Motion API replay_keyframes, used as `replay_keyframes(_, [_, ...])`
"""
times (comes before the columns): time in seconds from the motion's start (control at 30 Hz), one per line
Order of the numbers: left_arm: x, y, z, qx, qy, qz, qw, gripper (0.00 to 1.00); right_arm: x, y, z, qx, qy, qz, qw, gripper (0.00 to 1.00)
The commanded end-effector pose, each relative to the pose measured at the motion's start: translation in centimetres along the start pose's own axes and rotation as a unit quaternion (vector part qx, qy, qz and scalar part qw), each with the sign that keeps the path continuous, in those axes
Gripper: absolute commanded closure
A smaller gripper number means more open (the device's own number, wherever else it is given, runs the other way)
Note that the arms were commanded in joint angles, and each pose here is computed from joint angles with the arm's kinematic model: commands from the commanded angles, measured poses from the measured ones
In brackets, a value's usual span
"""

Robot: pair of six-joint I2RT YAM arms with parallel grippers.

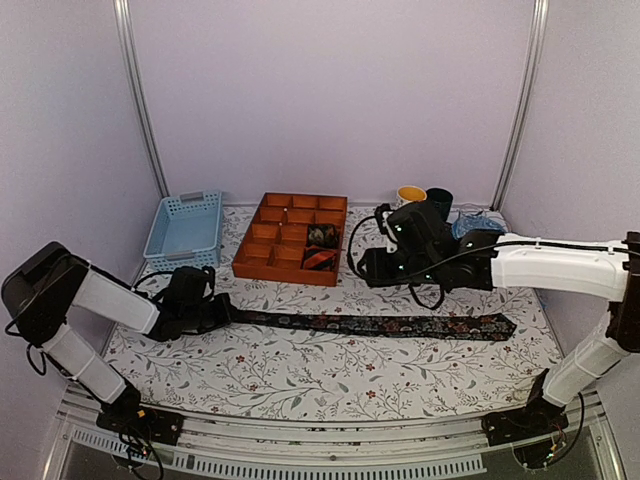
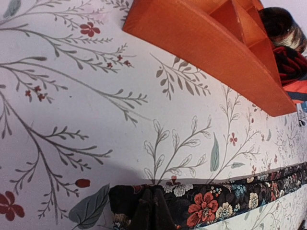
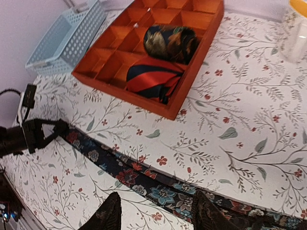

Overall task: Roll the ties
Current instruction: Smooth out the tie at the center of the board.

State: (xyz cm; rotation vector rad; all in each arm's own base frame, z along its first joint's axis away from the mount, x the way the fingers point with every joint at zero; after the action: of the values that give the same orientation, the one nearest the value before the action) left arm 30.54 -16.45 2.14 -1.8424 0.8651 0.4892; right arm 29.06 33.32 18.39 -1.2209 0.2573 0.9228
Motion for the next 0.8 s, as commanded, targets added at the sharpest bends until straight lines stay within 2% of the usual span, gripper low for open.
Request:
replay_keyframes(0.0, [-1.0,1.5,1.4,0.011,-0.029,0.021,0.999,1.0,-6.9,-3.7,-8.1,0.102,0.108,-0.068,0.987,0.51])
replay_keyframes(0.1, [-1.4,1.1,1.3,0.011,-0.027,0.012,1.0,1.0,-8.7,-2.2,-16.4,0.206,0.179,-0.056,0.961,0.51])
replay_keyframes(0.2, [-1.8,0.8,1.3,0.011,-0.028,0.003,1.0,1.0,-9.4,1.5,-21.9,0.286,0.199,-0.033,0.937,0.53])
replay_keyframes(0.37, [-1.7,0.9,1.4,0.009,-0.028,0.0,1.0,1.0,-8.7,6.7,-26.0,0.346,0.236,0.013,0.908,0.58])
replay_keyframes(0.77, [-1.9,2.5,1.8,0.013,-0.028,0.013,0.999,1.0,-7.2,11.9,-31.9,0.432,0.289,0.053,0.852,0.6])
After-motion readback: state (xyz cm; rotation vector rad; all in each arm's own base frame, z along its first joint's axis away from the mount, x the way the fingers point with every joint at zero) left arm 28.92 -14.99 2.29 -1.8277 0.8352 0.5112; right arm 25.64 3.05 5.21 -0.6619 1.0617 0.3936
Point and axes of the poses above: each gripper's point midway between its finger pads, its own x axis out along the fingers, its own z axis along the line the jaws close on, y = z × x, the point moved 1 cm from there along -x, back along the fingers, and after that the axes turned 7 degrees about x, right-handed, at the moved point
